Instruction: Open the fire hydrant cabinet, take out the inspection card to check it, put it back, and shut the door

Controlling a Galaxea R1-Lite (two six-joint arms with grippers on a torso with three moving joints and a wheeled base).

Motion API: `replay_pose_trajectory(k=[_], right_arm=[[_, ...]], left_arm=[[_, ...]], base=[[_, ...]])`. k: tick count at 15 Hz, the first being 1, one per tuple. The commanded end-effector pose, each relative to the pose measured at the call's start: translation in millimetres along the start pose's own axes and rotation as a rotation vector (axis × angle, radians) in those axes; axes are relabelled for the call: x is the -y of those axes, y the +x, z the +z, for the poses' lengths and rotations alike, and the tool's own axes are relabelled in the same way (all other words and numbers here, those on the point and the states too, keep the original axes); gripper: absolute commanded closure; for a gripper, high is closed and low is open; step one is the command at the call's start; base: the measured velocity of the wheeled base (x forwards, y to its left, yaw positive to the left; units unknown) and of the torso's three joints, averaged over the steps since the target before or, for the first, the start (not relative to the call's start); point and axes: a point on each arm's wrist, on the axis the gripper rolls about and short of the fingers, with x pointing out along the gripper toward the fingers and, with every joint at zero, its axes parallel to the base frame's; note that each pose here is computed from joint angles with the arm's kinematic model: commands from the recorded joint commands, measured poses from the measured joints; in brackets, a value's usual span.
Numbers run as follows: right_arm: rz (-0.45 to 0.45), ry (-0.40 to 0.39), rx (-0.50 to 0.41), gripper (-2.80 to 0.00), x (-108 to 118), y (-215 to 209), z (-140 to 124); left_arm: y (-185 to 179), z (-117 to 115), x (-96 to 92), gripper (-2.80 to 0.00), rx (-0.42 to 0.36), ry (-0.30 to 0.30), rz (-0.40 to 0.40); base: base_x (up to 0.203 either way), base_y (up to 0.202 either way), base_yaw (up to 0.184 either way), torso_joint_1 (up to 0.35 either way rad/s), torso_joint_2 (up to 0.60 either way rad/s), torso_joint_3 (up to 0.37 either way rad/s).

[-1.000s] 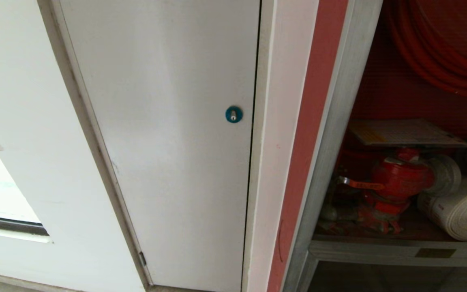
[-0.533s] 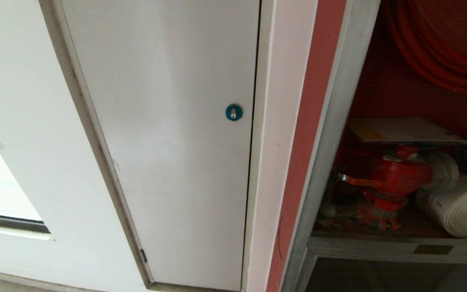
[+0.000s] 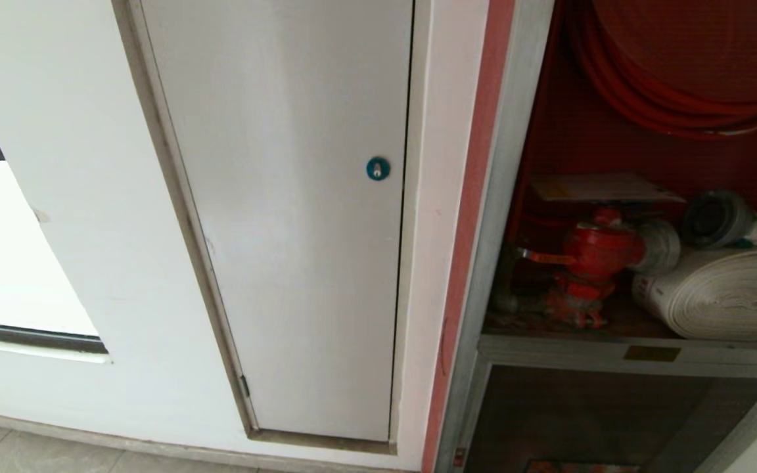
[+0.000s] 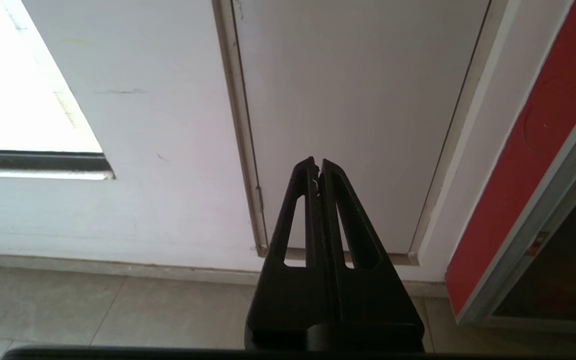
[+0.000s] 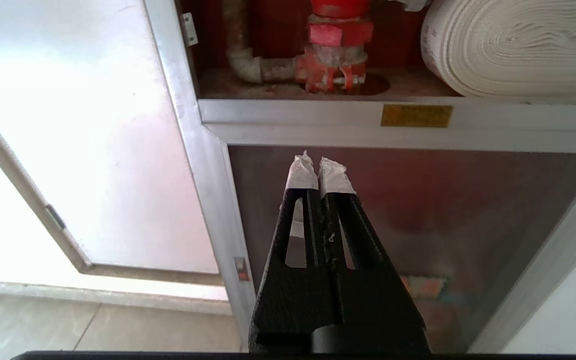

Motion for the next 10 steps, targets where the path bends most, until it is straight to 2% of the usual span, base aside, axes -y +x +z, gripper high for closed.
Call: replay_pose_trajectory(k=[1, 10], right_arm=[[0.0, 0.0, -0.006, 0.0, 0.1, 0.4, -1.3], [0.0, 0.0, -0.006, 0.0, 0.1, 0.4, -1.3]], left_arm=[[0.0, 0.1, 0.0, 0.0, 0.002, 0.0, 0.0], [0.0, -0.1, 0.0, 0.0, 0.001, 0.0, 0.0]], base=[[-0.195, 0.0, 0.003, 0.002, 0.0, 0.002], [-0.196, 0.0, 0.001, 0.003, 0.0, 0.002]])
